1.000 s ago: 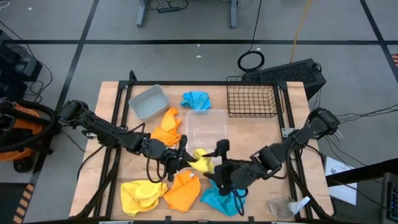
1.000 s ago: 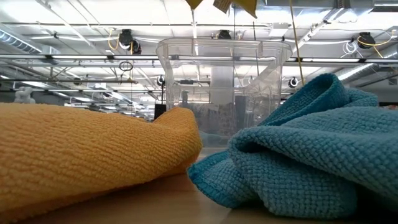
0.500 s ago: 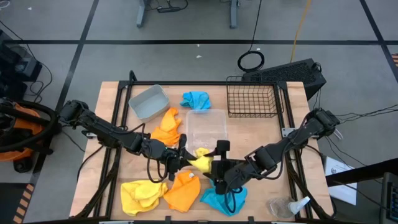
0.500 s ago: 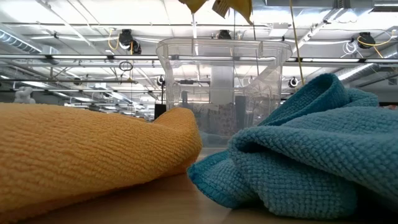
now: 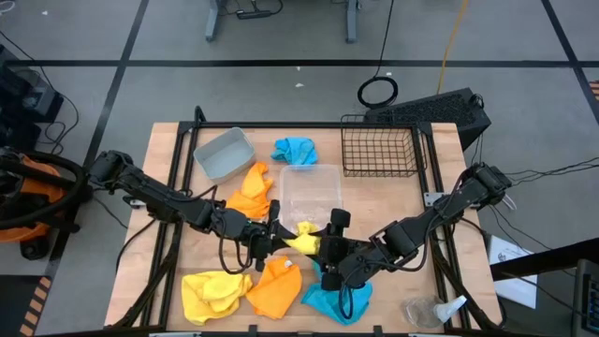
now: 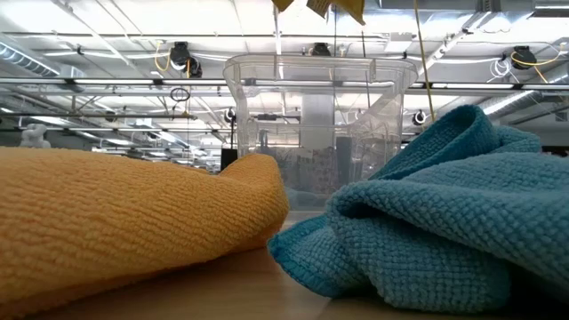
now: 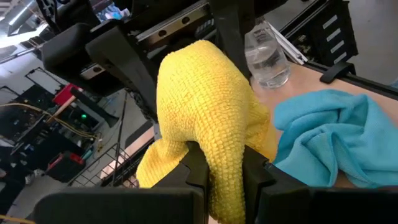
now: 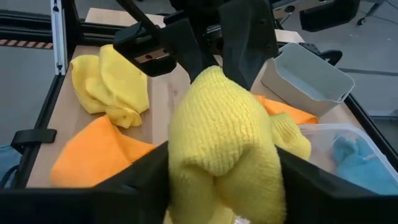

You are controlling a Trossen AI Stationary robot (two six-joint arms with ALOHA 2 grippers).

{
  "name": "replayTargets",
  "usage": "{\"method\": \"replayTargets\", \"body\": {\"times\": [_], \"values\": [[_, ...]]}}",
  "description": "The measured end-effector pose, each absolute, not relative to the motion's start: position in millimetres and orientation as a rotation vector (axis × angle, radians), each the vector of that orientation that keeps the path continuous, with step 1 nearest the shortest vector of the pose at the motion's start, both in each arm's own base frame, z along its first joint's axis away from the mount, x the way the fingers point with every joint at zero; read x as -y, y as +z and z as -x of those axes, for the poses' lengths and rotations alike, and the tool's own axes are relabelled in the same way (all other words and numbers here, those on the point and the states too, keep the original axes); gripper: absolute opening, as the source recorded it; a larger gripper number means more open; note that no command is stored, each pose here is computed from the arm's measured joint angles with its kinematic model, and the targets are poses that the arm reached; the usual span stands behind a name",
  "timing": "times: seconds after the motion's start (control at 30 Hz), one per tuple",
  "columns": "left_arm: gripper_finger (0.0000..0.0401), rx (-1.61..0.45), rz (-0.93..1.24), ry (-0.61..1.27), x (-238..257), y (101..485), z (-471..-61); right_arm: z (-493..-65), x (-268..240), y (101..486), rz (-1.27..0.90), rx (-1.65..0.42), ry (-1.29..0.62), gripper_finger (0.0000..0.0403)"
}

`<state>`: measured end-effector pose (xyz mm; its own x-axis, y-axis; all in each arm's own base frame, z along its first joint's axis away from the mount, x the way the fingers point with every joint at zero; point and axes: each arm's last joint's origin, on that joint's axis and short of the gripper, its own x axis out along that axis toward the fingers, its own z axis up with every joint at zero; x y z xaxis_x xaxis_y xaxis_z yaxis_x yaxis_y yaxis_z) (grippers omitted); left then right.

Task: Sort microfiber towel by color & place in baskets
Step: Put the right yellow towel into the gray bin

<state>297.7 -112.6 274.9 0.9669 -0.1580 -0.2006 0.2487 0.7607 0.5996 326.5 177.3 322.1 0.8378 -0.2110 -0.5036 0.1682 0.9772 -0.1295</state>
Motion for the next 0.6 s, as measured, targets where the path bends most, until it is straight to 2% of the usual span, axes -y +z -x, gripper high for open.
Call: {"method": "replayTargets", "body": {"times": [0.23,0.33,0.43,0.6], "values": [[0.0041,-0.141,-0.631,-0.194,114.2,275.9,-297.2,-325.7,-177.0,321.0,0.089,-0.554,-0.201,0.0102],[0.0056,-0.152,-0.561,-0.171,113.7,275.6,-297.4,-325.2,-176.5,320.3,0.102,-0.562,-0.204,0.0061],[0.0092,-0.160,-0.538,-0.137,114.2,276.3,-296.4,-324.7,-176.0,319.7,0.120,-0.570,-0.206,0.0037],[0.0185,-0.157,-0.519,-0.128,120.9,277.4,-293.0,-320.8,-173.0,315.0,0.171,-0.617,-0.243,0.0040]]}}
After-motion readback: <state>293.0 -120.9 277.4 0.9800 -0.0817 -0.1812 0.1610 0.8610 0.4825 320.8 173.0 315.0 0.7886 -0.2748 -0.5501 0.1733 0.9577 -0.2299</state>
